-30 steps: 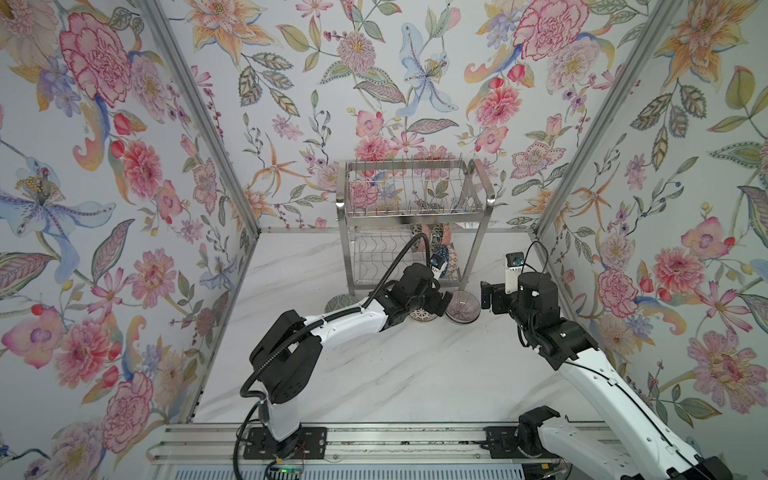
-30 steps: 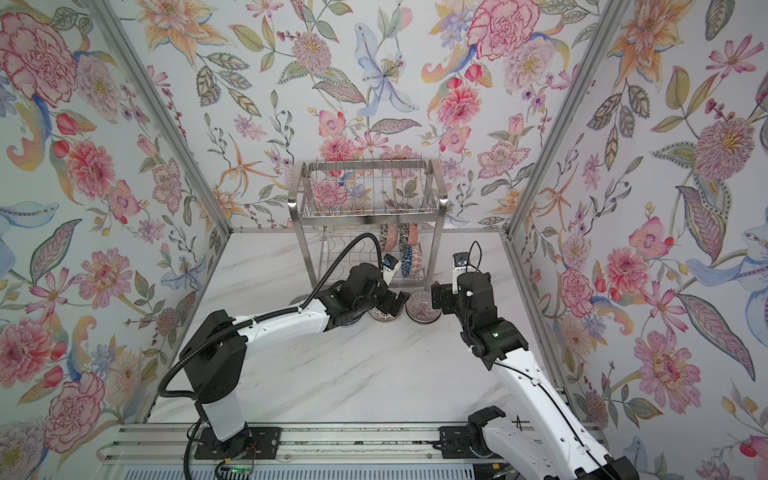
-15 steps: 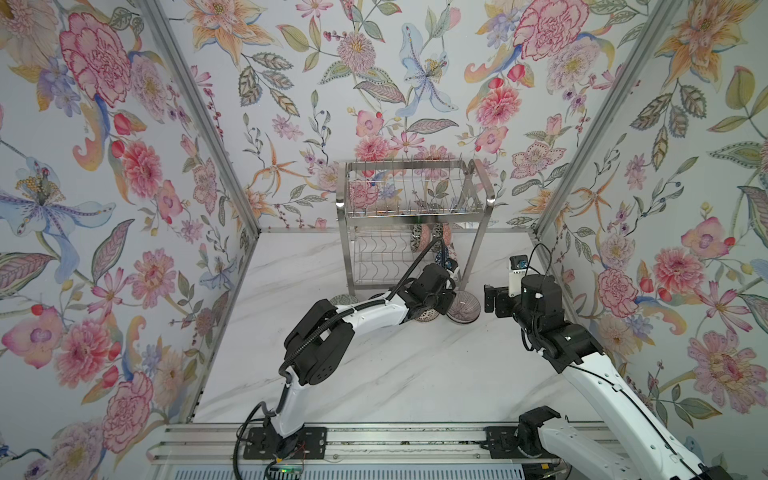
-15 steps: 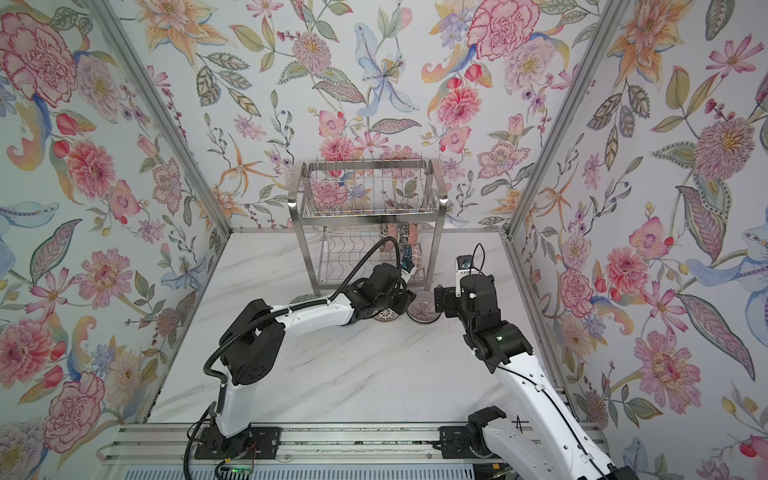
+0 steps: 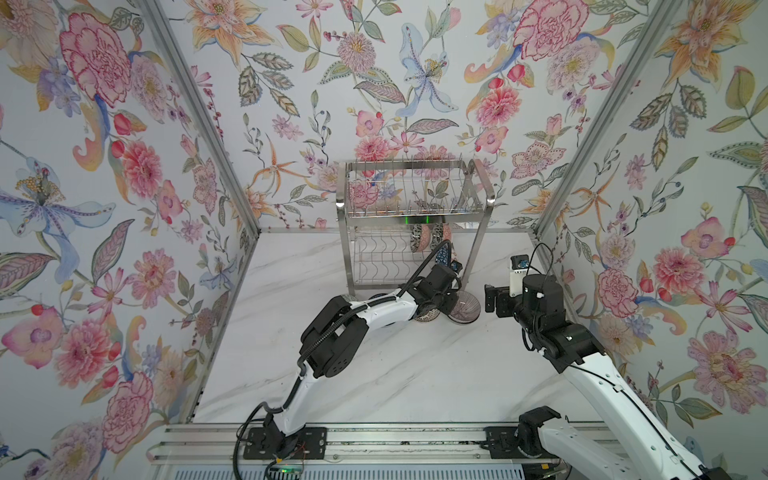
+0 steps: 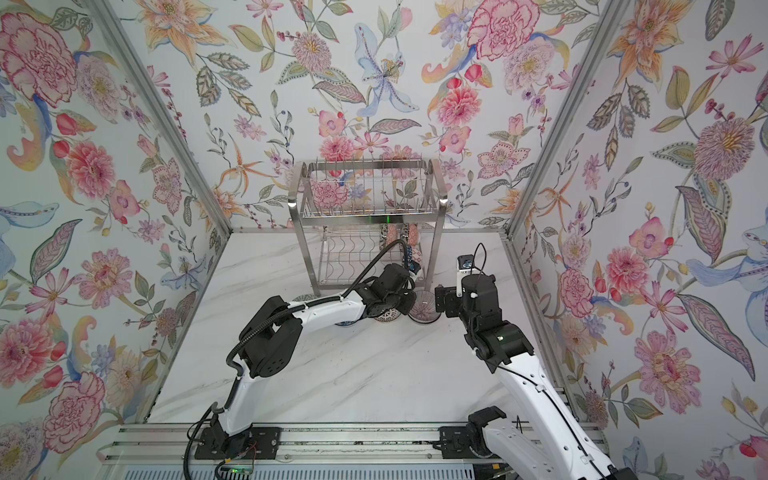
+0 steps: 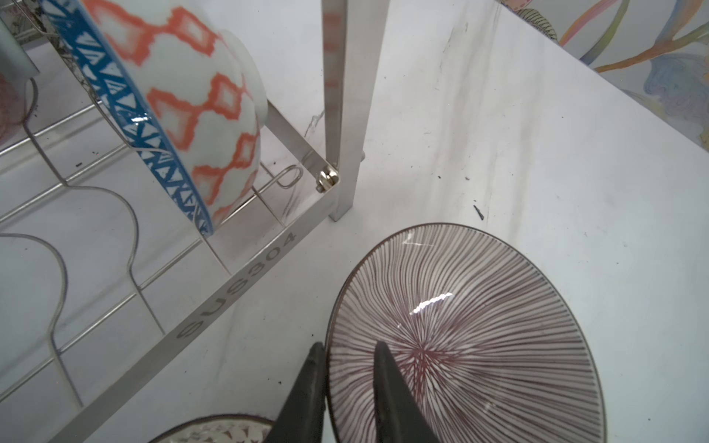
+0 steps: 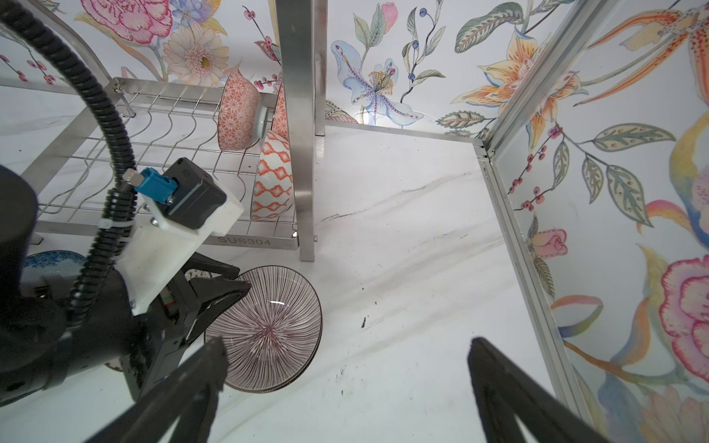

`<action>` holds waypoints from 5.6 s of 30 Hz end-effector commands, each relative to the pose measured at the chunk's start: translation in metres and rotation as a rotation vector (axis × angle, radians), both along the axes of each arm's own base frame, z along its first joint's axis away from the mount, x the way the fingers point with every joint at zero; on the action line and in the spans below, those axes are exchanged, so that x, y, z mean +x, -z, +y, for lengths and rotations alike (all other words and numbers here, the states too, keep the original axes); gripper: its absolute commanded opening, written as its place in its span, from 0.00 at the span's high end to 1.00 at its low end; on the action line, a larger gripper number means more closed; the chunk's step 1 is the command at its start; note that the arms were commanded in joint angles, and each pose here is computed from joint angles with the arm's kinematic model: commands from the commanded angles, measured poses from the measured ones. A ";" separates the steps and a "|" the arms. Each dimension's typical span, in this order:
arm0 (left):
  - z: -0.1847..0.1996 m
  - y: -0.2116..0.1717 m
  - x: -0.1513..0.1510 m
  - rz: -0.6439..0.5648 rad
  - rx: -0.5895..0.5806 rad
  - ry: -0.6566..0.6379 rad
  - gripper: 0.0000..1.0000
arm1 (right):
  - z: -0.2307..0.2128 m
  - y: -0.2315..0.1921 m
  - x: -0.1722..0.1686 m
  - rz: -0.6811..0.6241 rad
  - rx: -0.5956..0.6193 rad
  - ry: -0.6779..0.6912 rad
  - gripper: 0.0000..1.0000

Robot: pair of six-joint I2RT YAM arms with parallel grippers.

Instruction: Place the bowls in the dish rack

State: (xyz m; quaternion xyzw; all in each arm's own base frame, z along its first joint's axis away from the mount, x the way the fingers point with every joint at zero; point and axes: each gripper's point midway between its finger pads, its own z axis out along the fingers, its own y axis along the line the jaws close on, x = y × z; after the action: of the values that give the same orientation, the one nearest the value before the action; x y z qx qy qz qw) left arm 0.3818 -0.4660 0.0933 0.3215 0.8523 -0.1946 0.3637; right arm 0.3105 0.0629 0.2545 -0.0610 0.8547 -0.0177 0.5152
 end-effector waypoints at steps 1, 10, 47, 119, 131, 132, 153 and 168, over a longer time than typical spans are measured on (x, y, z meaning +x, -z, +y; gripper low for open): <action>-0.002 0.009 -0.003 0.010 0.040 0.012 0.80 | -0.002 -0.008 -0.003 -0.013 0.021 0.005 0.01; 0.004 0.010 0.000 -0.007 0.081 -0.004 0.82 | -0.001 -0.008 -0.004 -0.014 0.028 0.001 0.01; 0.005 -0.009 -0.001 -0.029 0.070 0.003 1.00 | -0.003 -0.007 -0.004 -0.016 0.035 0.005 0.01; 0.010 -0.004 0.002 0.005 0.114 0.031 1.00 | -0.004 -0.008 -0.004 -0.022 0.050 0.002 0.01; 0.004 -0.042 0.005 -0.051 0.046 0.041 1.00 | -0.004 -0.009 -0.005 -0.026 0.049 0.005 0.01; 0.003 -0.046 0.005 -0.056 0.038 0.041 1.00 | -0.004 -0.010 -0.005 -0.029 0.050 0.005 0.01; -0.001 -0.083 0.011 -0.108 0.015 0.047 1.00 | -0.005 -0.011 -0.004 -0.029 0.053 0.008 0.01; 0.010 -0.072 0.013 -0.119 0.079 0.030 1.00 | -0.005 -0.011 -0.004 -0.026 0.058 0.006 0.01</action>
State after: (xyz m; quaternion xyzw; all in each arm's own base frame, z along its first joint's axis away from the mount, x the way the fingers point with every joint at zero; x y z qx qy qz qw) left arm 0.3857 -0.4588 0.1304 0.3665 0.8444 -0.1491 0.3613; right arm 0.3077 0.0583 0.2627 -0.0504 0.8491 -0.0014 0.5259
